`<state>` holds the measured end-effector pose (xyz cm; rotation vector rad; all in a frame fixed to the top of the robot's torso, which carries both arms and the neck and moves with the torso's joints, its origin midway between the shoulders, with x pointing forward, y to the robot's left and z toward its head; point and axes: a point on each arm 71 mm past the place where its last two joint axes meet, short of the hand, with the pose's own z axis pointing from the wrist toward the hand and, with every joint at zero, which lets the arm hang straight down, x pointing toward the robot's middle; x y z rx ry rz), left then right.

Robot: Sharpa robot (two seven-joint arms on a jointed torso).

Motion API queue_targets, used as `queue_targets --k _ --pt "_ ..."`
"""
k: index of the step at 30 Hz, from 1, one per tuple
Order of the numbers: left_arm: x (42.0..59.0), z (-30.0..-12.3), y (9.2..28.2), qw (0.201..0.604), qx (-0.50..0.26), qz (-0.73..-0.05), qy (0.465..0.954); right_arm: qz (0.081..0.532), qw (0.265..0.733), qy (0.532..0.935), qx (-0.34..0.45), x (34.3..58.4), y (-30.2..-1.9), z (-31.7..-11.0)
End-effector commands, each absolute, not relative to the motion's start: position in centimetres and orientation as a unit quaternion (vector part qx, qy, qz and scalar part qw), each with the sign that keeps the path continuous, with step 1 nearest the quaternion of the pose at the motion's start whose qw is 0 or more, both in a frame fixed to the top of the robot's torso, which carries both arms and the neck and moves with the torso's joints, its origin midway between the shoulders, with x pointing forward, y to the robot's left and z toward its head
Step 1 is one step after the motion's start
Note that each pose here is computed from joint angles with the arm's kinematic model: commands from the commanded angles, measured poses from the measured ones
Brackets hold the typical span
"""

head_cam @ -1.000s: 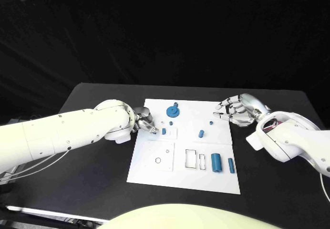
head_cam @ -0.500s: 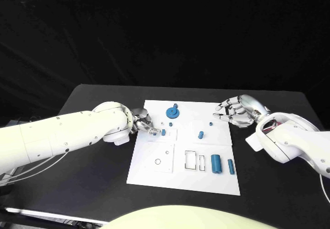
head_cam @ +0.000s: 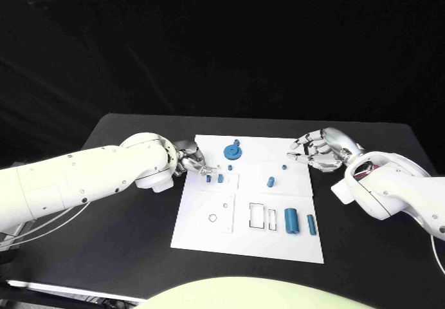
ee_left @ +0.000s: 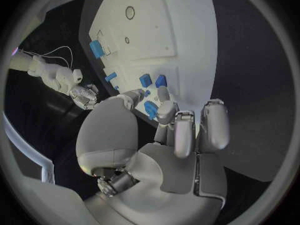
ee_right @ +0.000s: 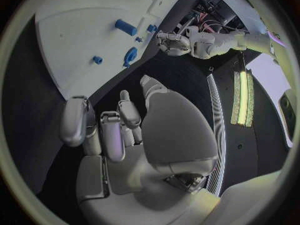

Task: Assemble the parts on the task board

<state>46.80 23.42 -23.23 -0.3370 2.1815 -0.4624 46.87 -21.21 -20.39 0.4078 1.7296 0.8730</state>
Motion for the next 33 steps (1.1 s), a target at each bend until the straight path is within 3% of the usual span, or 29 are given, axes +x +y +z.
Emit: queue_targets --k 1,8,15,22,33 --pt "46.9 -22.5 23.2 0.427 -0.163 -0.221 0.862 0.370 0.551 0.729 0.167 46.8 -21.1 -20.4" --pt "47.7 -20.7 22.5 0.459 -0.178 -0.324 0.808 0.370 0.553 0.727 0.168 46.9 -21.2 -20.4" --pt "47.6 -19.7 20.1 0.525 -0.068 -0.391 0.753 0.370 0.556 0.725 0.169 47.0 -21.2 -20.3" --pt "47.5 -20.5 18.6 0.563 0.041 -0.363 0.741 0.373 0.557 0.723 0.168 47.0 -21.1 -20.3" --pt "48.5 -22.3 17.9 0.559 0.100 -0.320 0.759 0.375 0.558 0.721 0.167 47.0 -20.9 -20.3"
